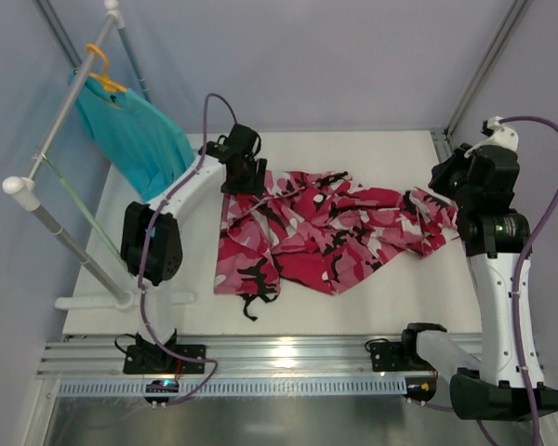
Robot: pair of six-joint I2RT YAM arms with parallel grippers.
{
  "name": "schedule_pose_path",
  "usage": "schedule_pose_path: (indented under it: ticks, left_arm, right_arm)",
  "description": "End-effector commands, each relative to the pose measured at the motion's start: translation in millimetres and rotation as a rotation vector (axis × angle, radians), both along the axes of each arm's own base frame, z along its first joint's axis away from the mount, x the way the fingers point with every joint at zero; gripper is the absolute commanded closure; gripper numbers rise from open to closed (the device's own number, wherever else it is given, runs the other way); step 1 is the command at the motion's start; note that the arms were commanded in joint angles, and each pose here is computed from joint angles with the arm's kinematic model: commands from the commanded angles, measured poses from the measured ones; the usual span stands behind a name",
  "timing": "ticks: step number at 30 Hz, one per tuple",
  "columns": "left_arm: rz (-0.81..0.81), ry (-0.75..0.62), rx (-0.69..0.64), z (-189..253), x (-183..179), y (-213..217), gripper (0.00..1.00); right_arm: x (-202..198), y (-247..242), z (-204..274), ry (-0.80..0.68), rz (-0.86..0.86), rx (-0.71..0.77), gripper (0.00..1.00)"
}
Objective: Place the trousers on the hanger
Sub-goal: Fold the trousers
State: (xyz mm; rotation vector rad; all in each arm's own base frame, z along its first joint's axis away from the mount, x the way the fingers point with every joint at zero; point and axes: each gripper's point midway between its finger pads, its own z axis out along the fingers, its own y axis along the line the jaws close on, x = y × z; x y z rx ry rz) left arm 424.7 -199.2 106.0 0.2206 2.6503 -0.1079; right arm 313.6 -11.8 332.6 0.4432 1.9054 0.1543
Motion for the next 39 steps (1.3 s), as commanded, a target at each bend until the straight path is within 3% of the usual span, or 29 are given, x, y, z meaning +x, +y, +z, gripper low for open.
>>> schedule_pose_path:
  ticks: [1, 3, 7, 8, 10, 11, 13, 17, 19, 26, 39]
  left_arm:
    - [-0.102, -0.104, -0.240, 84.1, -16.1, -29.1, 0.32]
    - [-0.164, -0.151, -0.354, 110.9, -28.1, -44.4, 0.30]
    - [-0.184, -0.097, -0.440, 94.7, -55.4, -55.2, 0.27]
    - [-0.148, -0.091, -0.423, 88.5, -54.3, -51.0, 0.27]
    - [-0.118, -0.048, -0.392, 71.1, -58.9, -45.1, 0.28]
    - [-0.099, -0.033, -0.394, 66.7, -60.7, -44.4, 0.28]
    - [-0.072, -0.029, -0.405, 63.7, -63.1, -43.6, 0.27]
    - [-0.028, -0.010, -0.403, 50.7, -71.2, -38.4, 0.27]
    - [-0.013, -0.006, -0.396, 46.9, -73.5, -35.6, 0.27]
    - [-0.011, 0.017, -0.400, 37.0, -82.2, -33.8, 0.27]
    - [0.011, 0.029, -0.424, 33.1, -88.1, -34.2, 0.27]
  right_arm:
    - [1.0, -10.3, 19.2, -0.020, -0.041, -0.035, 0.96]
    - [3.1, -12.0, 32.4, -0.049, -0.052, -0.033, 0.96]
    - [9.7, 0.6, 33.4, -0.049, 0.012, 0.002, 0.96]
    - [11.5, 3.8, 16.1, -0.001, 0.024, 0.019, 0.92]
    - [9.5, 2.2, -42.1, 0.175, -0.043, 0.097, 0.72]
    - [5.7, 0.0, -63.3, 0.230, -0.083, 0.134, 0.68]
    - [-10.7, 2.5, -121.1, 0.360, -0.224, 0.293, 0.55]
    - [-33.7, 29.4, -181.2, 0.475, -0.330, 0.566, 0.44]
    - [-41.8, 30.2, -195.1, 0.511, -0.423, 0.638, 0.43]
    - [-50.7, 5.2, -223.5, 0.523, -0.710, 0.672, 0.34]
    - [-20.1, 34.2, -280.8, 0.723, -0.824, 0.888, 0.34]
